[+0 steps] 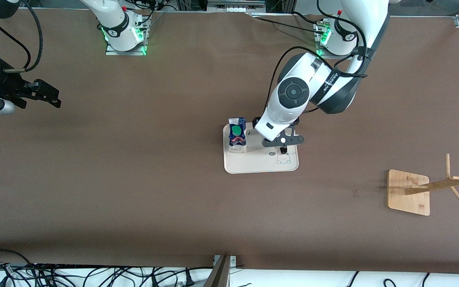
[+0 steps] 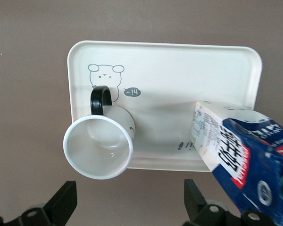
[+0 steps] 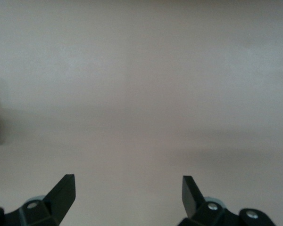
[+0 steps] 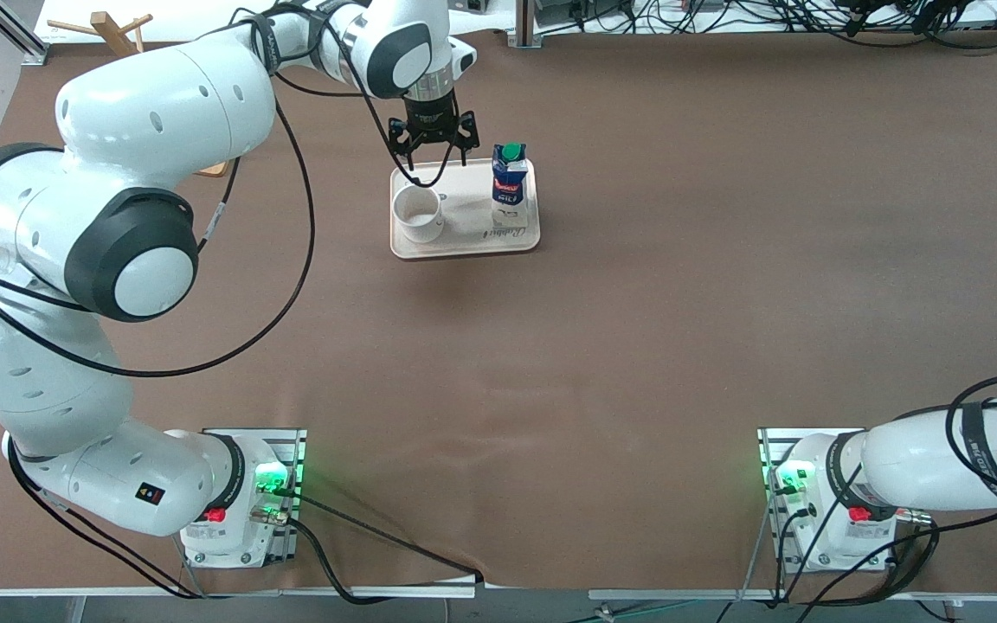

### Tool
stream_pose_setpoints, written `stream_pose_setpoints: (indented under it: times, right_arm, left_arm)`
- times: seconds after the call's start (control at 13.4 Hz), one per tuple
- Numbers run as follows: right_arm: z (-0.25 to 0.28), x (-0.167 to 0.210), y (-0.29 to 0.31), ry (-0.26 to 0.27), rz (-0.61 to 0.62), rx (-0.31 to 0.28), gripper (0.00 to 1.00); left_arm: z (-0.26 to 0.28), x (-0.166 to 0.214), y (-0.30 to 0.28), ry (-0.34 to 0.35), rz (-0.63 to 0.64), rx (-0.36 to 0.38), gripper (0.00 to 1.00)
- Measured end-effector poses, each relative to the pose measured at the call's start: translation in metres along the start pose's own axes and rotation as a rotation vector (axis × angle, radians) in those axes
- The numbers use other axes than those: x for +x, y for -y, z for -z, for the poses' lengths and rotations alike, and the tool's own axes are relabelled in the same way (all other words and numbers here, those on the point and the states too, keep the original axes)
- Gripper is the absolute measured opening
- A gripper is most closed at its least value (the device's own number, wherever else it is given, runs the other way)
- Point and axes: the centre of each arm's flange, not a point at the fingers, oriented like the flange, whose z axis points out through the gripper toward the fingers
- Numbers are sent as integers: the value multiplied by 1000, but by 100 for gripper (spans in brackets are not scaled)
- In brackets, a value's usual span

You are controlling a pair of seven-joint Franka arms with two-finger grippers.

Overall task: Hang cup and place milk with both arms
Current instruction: 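Grasp the mug rim with the left gripper and carry it toward the stand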

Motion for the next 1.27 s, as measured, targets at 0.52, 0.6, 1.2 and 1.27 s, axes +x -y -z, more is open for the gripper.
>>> stream_pose_setpoints:
  times: [0.52, 0.6, 1.2, 1.27]
  right_arm:
    - [0, 0, 0, 0, 0, 0, 100]
    - [0, 0, 0, 0, 0, 0, 100]
    - [0, 0, 0, 0, 0, 0, 100]
    - [0, 0, 0, 0, 0, 0, 100]
  left_arm:
    - [-83, 4, 6, 25, 3, 22, 40]
    - [-91, 5, 7, 28, -2, 36, 33]
    - [-94, 5, 5, 17, 9, 33, 7]
    - [-88, 5, 5, 12, 17, 31, 7]
